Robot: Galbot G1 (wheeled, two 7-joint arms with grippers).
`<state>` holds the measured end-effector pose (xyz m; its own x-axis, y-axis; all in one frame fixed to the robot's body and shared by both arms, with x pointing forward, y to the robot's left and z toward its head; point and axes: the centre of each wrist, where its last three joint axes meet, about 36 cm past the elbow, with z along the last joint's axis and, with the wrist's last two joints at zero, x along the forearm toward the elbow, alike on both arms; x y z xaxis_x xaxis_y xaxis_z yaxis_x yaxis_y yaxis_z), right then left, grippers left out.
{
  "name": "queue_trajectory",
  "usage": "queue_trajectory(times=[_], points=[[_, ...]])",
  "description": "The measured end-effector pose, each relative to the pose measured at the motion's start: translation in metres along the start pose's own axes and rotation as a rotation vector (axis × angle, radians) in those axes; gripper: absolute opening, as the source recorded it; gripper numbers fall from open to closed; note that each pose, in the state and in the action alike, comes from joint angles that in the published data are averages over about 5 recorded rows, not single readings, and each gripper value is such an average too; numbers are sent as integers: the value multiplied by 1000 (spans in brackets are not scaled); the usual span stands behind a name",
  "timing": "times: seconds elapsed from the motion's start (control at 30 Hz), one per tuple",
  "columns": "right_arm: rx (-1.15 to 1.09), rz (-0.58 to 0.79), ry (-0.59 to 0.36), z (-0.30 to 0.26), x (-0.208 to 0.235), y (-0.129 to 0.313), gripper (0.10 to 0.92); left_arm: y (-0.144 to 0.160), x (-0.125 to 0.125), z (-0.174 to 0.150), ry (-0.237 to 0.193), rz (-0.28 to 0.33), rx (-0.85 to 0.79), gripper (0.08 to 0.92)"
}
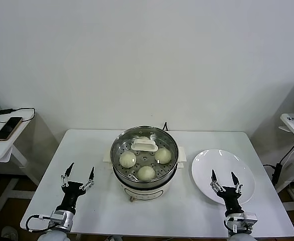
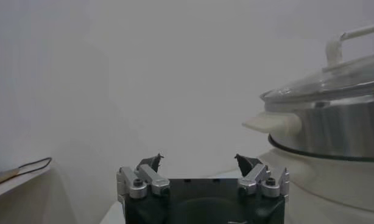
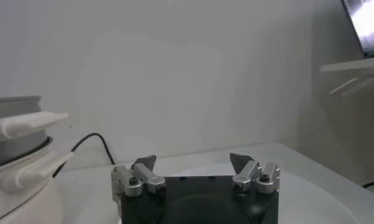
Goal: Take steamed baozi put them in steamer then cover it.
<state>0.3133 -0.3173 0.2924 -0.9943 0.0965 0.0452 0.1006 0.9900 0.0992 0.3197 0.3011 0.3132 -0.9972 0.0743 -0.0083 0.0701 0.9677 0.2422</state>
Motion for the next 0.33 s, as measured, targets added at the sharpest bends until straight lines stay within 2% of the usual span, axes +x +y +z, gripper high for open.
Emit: queue_trajectory(times=[0.33], points=[[9, -3, 1, 0, 0, 0, 823, 0, 1, -1, -8, 3, -9, 823]])
